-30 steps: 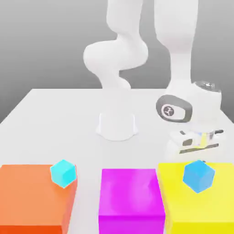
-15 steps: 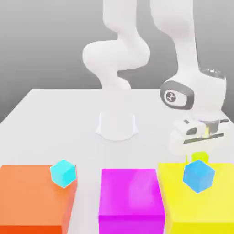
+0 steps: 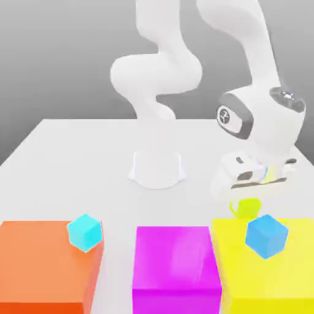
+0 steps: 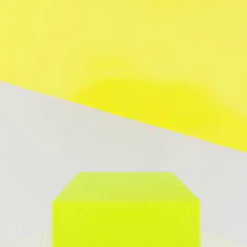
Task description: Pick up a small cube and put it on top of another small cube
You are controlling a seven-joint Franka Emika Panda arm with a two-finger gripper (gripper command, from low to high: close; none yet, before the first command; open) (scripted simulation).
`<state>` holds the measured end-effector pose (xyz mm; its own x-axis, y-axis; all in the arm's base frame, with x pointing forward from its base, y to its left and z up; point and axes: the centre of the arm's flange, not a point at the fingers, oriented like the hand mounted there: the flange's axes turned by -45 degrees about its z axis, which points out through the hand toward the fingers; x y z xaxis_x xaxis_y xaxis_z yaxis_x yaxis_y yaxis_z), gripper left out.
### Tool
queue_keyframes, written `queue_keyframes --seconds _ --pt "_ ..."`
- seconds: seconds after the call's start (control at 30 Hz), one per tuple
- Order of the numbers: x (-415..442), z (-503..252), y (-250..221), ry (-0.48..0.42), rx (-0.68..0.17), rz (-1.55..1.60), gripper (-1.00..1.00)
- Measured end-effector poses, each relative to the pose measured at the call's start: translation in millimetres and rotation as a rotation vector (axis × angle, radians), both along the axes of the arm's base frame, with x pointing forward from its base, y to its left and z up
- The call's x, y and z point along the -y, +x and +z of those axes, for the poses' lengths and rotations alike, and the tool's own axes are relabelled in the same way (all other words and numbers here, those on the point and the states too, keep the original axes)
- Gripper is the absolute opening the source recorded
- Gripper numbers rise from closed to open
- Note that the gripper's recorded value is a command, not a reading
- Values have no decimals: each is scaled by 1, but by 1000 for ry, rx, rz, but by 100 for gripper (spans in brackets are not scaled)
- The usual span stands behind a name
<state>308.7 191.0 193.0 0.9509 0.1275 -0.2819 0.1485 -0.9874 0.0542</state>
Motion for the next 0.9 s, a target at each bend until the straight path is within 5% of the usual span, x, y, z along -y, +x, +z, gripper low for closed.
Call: queue_keyframes --seconds 0.17,0.53,0.77,0.9 --pt "56 25 37 -10 -83 -301 -100" --pt "215 109 100 -23 124 -1087 -100" --pt "325 160 93 -47 273 -1563 -100" --pt "339 125 76 -132 292 -1587 -100"
